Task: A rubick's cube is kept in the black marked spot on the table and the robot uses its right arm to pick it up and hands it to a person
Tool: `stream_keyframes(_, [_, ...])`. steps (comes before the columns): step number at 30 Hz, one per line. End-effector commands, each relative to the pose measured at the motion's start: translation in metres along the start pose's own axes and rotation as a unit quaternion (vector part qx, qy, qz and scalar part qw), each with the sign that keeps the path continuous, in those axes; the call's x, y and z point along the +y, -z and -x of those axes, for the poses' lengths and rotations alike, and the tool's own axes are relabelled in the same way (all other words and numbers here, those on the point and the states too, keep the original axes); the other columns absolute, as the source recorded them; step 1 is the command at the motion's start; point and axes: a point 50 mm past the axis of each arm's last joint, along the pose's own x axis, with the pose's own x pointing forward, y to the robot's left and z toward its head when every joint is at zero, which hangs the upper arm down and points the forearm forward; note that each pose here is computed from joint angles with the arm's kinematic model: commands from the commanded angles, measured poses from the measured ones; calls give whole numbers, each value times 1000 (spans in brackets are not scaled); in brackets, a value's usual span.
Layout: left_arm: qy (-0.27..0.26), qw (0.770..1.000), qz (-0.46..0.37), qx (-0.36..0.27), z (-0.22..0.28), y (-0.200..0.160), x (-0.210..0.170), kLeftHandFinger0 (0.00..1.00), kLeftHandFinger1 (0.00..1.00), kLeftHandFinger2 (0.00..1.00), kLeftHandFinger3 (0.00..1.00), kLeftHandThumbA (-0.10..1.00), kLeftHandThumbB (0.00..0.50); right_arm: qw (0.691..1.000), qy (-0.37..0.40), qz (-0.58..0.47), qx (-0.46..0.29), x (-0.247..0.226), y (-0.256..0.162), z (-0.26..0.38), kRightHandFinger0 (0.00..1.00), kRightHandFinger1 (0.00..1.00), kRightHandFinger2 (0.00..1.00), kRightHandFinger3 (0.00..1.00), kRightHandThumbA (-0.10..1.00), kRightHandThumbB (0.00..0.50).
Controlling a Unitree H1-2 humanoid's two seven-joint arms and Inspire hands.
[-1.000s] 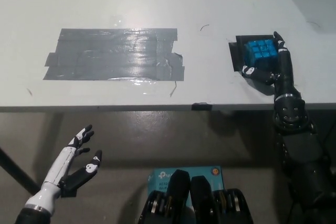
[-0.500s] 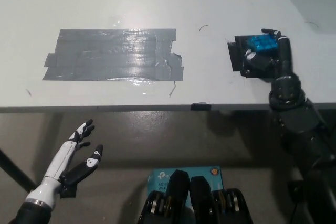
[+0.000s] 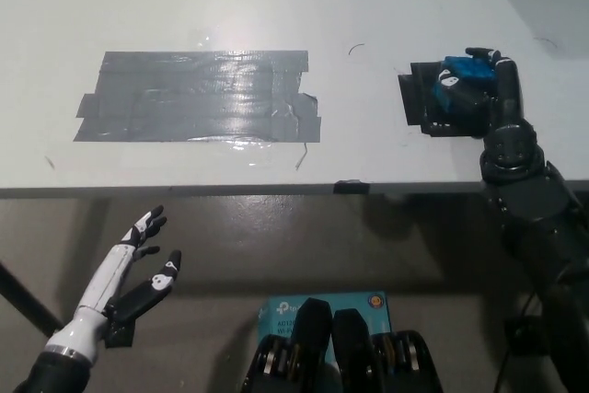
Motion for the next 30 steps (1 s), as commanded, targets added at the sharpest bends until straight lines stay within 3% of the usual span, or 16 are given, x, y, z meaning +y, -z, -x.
stream_keyframes(1, [-3, 999, -11, -33, -9, -11, 12, 897, 1000, 1000, 1000, 534, 74, 999, -22, -20, 22, 6, 21, 7, 112, 523, 792, 794, -100, 200])
stream_keyframes(4, [-4, 999, -11, -34, -10, -12, 13, 901, 1000, 1000, 1000, 527, 69, 999, -6, -39, -16, 2, 3, 5, 129, 489, 783, 789, -100, 200])
stream_keyframes(7, [-2, 999, -10, -35, -10, -12, 13, 904, 1000, 1000, 1000, 527, 73, 993, 23, -79, -87, -5, -35, 8, 19, 414, 773, 774, -100, 205])
stream_keyframes(11, [-2, 999, -12, -34, -11, -12, 12, 904, 1000, 1000, 1000, 535, 74, 977, 52, -97, -183, -21, -91, 27, 0, 366, 775, 782, -100, 183])
stream_keyframes(19, [-1, 999, -14, -36, -12, -13, 14, 914, 1000, 1000, 1000, 520, 66, 931, 70, -113, -339, -48, -185, 86, 0, 350, 758, 817, -100, 172])
stream_keyframes(23, [-1, 999, -17, -35, -13, -14, 15, 907, 1000, 1000, 1000, 517, 59, 922, 65, -123, -362, -45, -208, 99, 0, 357, 762, 830, -100, 170])
stream_keyframes(24, [-1, 999, -17, -36, -13, -14, 15, 906, 1000, 1000, 1000, 517, 60, 922, 65, -124, -362, -44, -209, 100, 0, 365, 770, 859, -100, 194])
stream_keyframes(27, [-1, 999, -16, -35, -12, -13, 14, 907, 1000, 1000, 1000, 512, 58, 919, 54, -104, -376, -32, -226, 103, 0, 314, 732, 825, -100, 182])
stream_keyframes(30, [0, 999, -14, -36, -12, -12, 14, 914, 1000, 1000, 1000, 511, 66, 923, 37, -98, -370, -18, -237, 99, 0, 352, 773, 832, -100, 193])
